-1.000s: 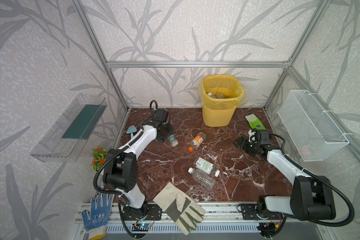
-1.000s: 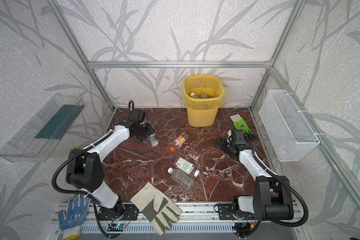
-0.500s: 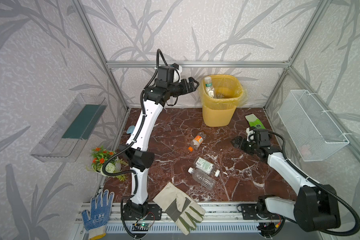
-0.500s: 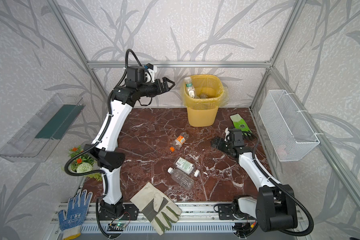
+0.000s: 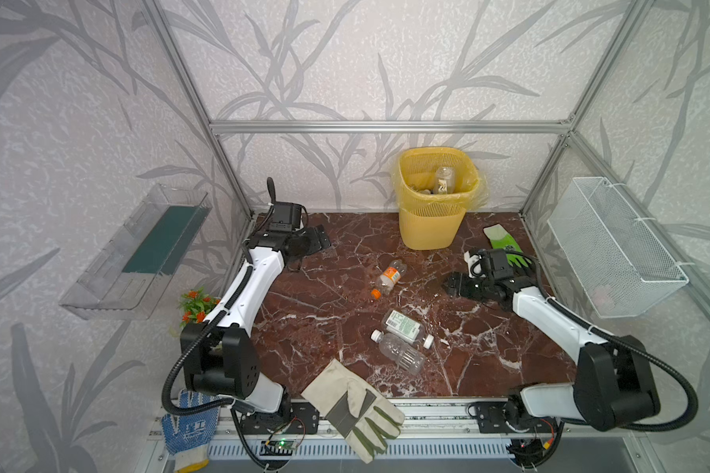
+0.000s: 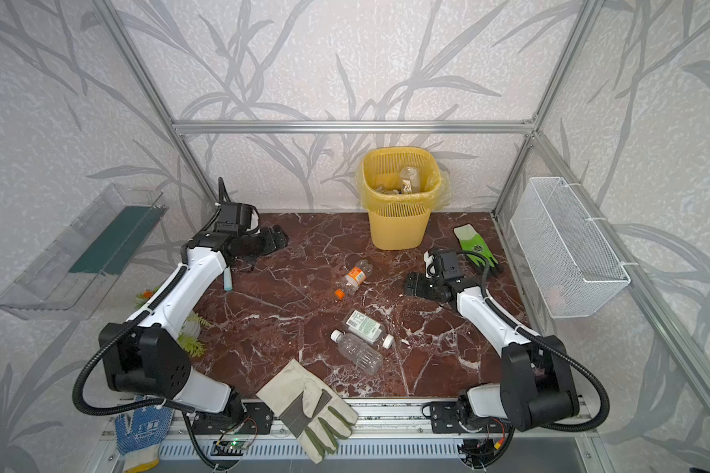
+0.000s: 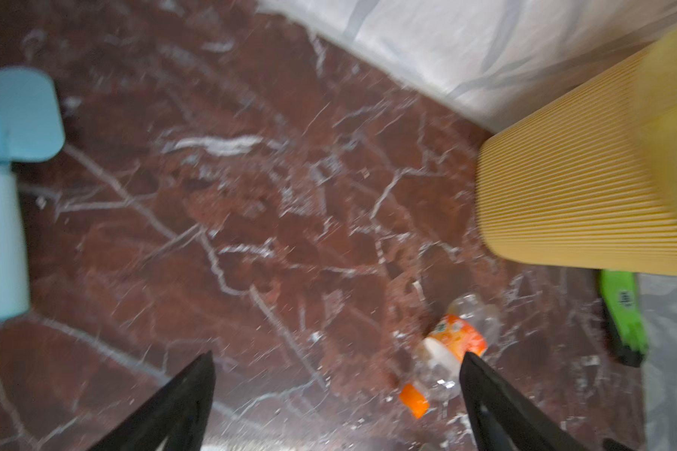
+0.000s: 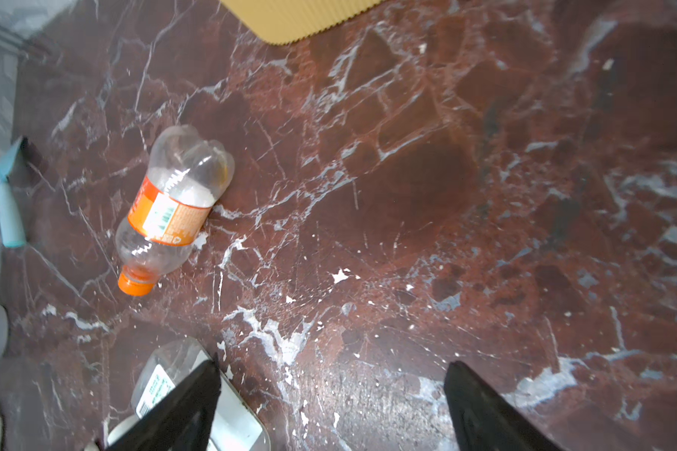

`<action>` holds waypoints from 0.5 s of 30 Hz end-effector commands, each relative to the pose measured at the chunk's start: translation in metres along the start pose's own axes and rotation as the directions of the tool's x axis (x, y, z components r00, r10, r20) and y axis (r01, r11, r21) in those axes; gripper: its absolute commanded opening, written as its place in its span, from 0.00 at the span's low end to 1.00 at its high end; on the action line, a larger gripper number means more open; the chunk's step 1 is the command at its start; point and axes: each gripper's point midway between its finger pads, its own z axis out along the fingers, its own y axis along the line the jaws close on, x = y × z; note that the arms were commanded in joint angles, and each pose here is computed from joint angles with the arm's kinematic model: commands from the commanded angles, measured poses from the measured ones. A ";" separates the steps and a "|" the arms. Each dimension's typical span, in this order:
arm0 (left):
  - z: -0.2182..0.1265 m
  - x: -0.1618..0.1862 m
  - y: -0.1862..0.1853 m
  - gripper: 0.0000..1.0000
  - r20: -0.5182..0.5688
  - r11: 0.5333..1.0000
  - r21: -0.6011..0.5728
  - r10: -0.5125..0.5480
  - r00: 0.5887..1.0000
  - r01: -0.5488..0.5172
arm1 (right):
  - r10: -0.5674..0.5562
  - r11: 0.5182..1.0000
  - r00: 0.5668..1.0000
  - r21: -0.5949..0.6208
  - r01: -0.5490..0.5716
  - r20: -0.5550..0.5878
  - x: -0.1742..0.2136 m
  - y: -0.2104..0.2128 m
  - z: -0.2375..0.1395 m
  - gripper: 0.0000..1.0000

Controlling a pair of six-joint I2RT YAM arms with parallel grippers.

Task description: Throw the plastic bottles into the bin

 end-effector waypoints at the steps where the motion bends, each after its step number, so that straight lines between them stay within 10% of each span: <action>1: -0.018 -0.001 0.011 0.96 0.033 0.996 -0.049 0.079 0.996 -0.077 | -0.192 0.981 0.976 -0.025 0.191 -0.099 0.017 0.021 0.003 0.90; 7: -0.030 0.004 0.014 0.95 0.008 0.982 -0.064 0.179 0.984 -0.178 | -0.438 0.899 0.875 -0.122 0.421 -0.205 0.045 0.061 0.003 0.89; 15: -0.020 0.019 0.013 0.94 -0.017 0.986 -0.021 0.167 0.986 -0.167 | -0.680 0.724 0.626 -0.209 0.658 -0.383 0.100 0.090 0.007 0.94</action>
